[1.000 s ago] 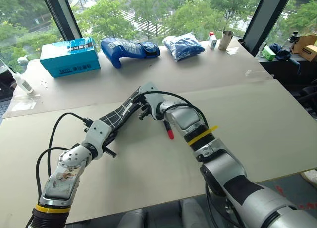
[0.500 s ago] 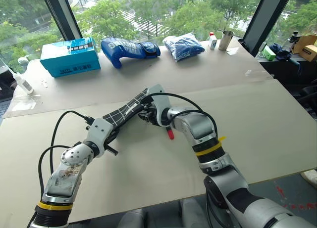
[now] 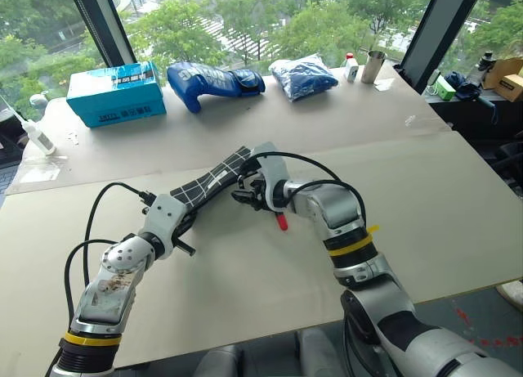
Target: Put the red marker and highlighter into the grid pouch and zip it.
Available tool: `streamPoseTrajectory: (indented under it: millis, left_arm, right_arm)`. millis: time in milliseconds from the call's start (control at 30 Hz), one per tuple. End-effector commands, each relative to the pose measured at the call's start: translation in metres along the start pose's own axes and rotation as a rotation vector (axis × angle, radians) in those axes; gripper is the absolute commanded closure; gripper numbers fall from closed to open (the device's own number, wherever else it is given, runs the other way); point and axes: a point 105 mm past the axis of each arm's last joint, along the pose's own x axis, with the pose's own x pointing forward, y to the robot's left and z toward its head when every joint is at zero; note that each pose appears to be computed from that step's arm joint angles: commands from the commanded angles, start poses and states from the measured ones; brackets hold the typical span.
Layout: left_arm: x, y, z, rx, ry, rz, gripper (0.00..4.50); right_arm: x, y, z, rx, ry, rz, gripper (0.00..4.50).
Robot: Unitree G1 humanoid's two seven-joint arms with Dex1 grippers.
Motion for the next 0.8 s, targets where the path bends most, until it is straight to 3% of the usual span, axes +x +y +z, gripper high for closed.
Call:
streamPoseTrajectory:
  millis: [33, 367, 400, 467, 667, 800]
  left_arm:
    - [0.000, 0.005, 0.011, 0.025, -0.040, 0.024, 4.50]
    - [0.000, 0.005, 0.010, 0.026, -0.037, 0.022, 4.50]
    - [0.000, 0.005, 0.009, 0.027, -0.037, 0.023, 4.50]
    - [0.000, 0.005, 0.009, 0.027, -0.036, 0.025, 4.50]
    - [-0.001, 0.005, 0.009, 0.029, -0.033, 0.025, 4.50]
    - [-0.001, 0.005, 0.008, 0.031, -0.032, 0.024, 4.50]
  right_arm:
    - [-0.007, 0.010, 0.019, -0.021, -0.072, 0.018, 1.26]
    - [-0.004, 0.018, 0.029, -0.019, -0.110, 0.023, 1.26]
    - [-0.003, 0.018, 0.029, -0.022, -0.111, 0.022, 1.76]
    - [-0.004, 0.018, 0.030, -0.031, -0.119, 0.024, 2.23]
    - [-0.005, 0.018, 0.033, -0.059, -0.129, 0.022, 4.31]
    - [-0.004, 0.019, 0.033, -0.067, -0.130, 0.022, 4.48]
